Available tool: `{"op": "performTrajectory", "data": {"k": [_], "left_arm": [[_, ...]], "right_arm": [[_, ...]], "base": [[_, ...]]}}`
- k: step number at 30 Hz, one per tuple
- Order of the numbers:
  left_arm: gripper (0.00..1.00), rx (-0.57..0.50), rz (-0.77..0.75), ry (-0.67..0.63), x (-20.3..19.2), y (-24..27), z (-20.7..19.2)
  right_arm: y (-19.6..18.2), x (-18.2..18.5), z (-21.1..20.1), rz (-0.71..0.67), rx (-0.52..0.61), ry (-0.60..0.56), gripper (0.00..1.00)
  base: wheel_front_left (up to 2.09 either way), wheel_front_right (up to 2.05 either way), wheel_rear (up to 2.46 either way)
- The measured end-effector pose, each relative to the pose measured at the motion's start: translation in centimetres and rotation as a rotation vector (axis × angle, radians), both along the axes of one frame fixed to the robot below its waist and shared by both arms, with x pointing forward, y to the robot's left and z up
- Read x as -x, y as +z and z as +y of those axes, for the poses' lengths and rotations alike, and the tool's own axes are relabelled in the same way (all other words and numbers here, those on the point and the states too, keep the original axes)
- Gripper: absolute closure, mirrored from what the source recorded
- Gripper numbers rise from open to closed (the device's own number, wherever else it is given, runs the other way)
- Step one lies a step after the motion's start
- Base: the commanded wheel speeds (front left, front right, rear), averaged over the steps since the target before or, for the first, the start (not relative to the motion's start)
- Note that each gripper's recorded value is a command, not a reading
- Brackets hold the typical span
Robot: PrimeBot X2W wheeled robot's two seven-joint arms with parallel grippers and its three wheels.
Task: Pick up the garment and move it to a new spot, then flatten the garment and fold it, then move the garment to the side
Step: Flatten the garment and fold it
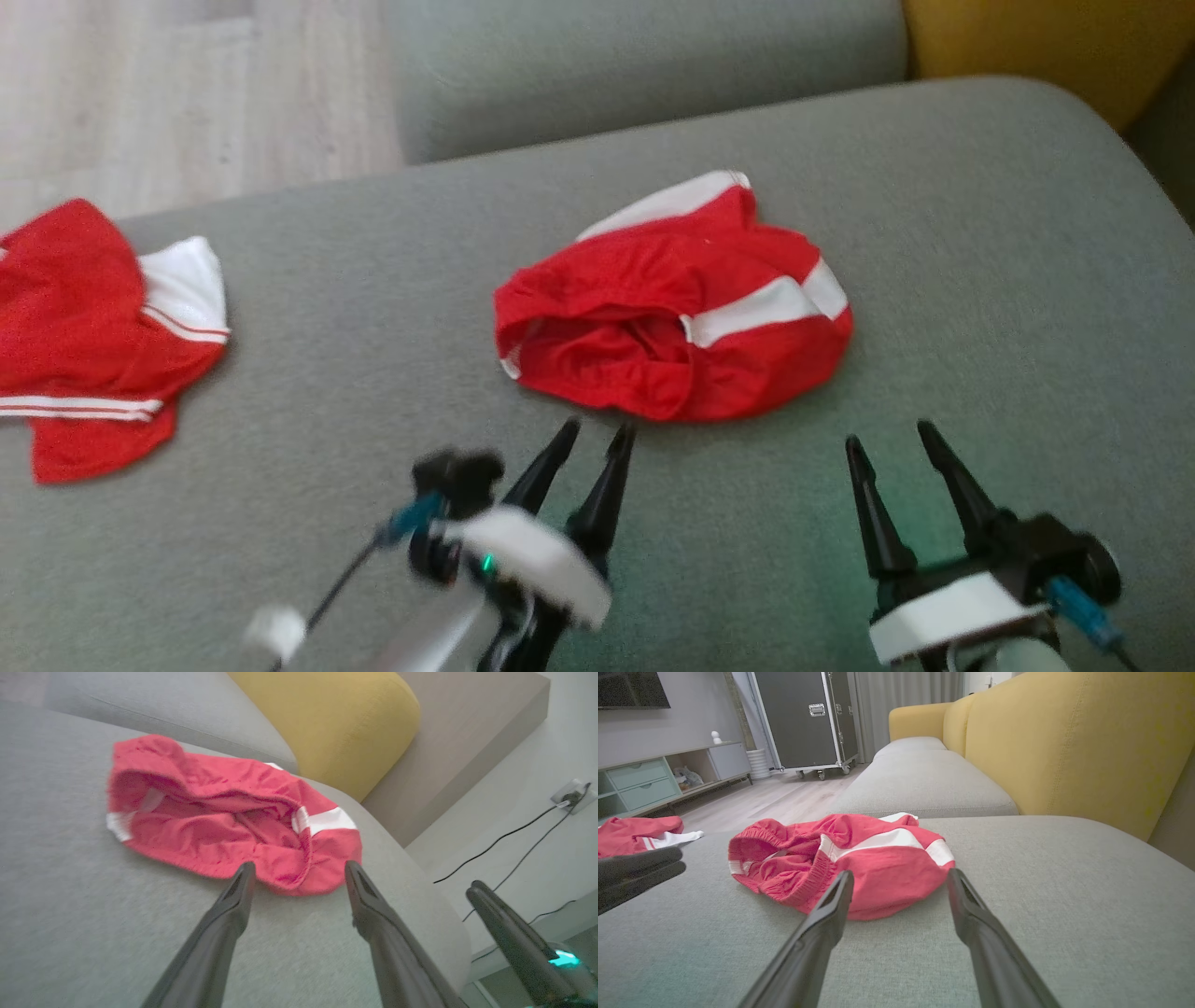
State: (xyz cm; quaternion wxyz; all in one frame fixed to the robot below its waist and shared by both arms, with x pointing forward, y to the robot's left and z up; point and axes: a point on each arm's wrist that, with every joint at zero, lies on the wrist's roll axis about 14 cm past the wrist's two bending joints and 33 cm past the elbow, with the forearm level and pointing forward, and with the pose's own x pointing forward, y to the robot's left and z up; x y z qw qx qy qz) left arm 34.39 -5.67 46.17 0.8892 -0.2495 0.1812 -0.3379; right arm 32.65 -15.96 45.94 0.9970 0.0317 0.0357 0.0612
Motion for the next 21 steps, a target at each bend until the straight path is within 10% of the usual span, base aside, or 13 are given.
{"op": "performTrajectory", "data": {"k": [21], "left_arm": [[0.00, -0.017, 0.260, -0.238, -5.1, -2.5, -8.8]], "right_arm": [[-1.1, 0.3, -4.5, 0.057, 0.033, -0.145, 0.00]], "base": [[0.00, 0.00, 0.00]]}}
